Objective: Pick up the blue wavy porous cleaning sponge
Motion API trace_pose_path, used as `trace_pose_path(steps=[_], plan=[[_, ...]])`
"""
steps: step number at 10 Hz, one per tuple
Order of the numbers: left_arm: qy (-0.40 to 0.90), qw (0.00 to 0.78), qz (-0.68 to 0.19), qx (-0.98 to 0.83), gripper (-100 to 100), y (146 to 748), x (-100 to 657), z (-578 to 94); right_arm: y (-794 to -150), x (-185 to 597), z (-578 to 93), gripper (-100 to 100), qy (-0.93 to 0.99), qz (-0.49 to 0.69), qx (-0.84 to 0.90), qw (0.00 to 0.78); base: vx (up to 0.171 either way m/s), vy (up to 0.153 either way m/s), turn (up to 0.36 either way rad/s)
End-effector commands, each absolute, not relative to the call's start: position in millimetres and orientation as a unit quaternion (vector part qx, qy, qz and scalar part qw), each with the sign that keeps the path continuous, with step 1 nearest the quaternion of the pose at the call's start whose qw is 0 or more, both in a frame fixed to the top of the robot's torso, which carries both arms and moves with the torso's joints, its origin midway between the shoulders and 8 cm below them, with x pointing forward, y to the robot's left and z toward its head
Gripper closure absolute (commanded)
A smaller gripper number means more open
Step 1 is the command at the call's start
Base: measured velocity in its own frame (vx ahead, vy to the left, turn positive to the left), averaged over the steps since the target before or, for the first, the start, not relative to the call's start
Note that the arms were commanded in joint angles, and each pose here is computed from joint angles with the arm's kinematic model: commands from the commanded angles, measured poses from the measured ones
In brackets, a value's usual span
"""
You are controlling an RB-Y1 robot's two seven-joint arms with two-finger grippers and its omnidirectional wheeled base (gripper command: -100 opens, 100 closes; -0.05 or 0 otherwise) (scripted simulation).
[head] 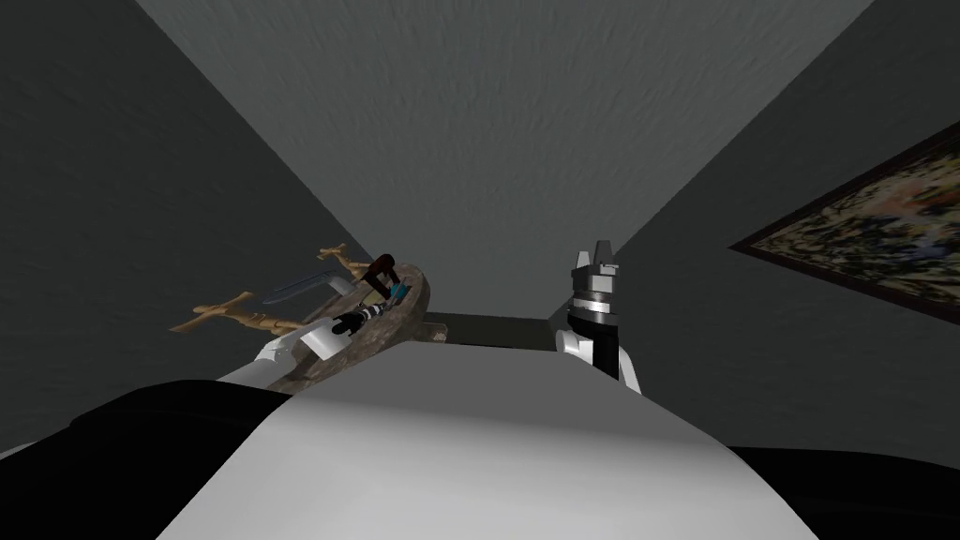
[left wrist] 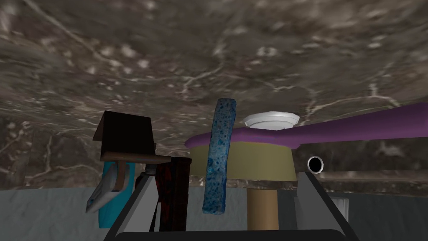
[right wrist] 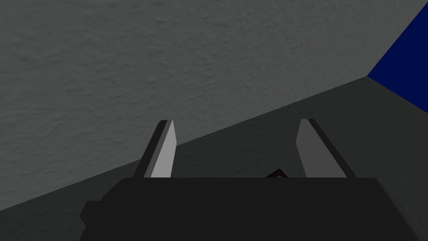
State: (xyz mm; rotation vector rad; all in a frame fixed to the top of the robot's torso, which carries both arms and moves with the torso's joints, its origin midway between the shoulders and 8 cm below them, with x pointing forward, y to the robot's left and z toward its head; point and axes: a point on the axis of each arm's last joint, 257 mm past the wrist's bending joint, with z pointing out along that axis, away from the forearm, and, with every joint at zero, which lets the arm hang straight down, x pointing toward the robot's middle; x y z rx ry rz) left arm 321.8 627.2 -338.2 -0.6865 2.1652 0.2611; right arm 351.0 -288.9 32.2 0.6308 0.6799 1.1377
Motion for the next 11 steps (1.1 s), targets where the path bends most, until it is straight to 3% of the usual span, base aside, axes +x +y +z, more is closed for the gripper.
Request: trace_pose_path(steps=[1, 6, 7, 11], plan=[[0.857, 0.413, 0.11, -0.287, -100, 642.0, 315.8, -340.3, -288.9, 351.0, 32.2, 0, 0.31, 0.519, 0.288, 0.743, -0.056, -0.007, -0.236], [0.85, 0.412, 0.119, -0.307, -100, 661.8, 307.4, -342.3, -288.9, 351.0, 32.2, 0, 0.31, 0.519, 0.288, 0.743, -0.048, -0.013, -0.119], [0.85, 0.412, 0.119, -0.307, 100, 662.7, 307.2, -342.3, -289.0, 350.9, 32.1, 0, 0.31, 0.519, 0.288, 0.743, 0.0, 0.0, 0.0], [0.85, 0.412, 0.12, -0.307, 100, 663.0, 307.2, -342.1, -289.0, 350.9, 32.1, 0, 0.31, 0.519, 0.288, 0.743, 0.0, 0.0, 0.0]])
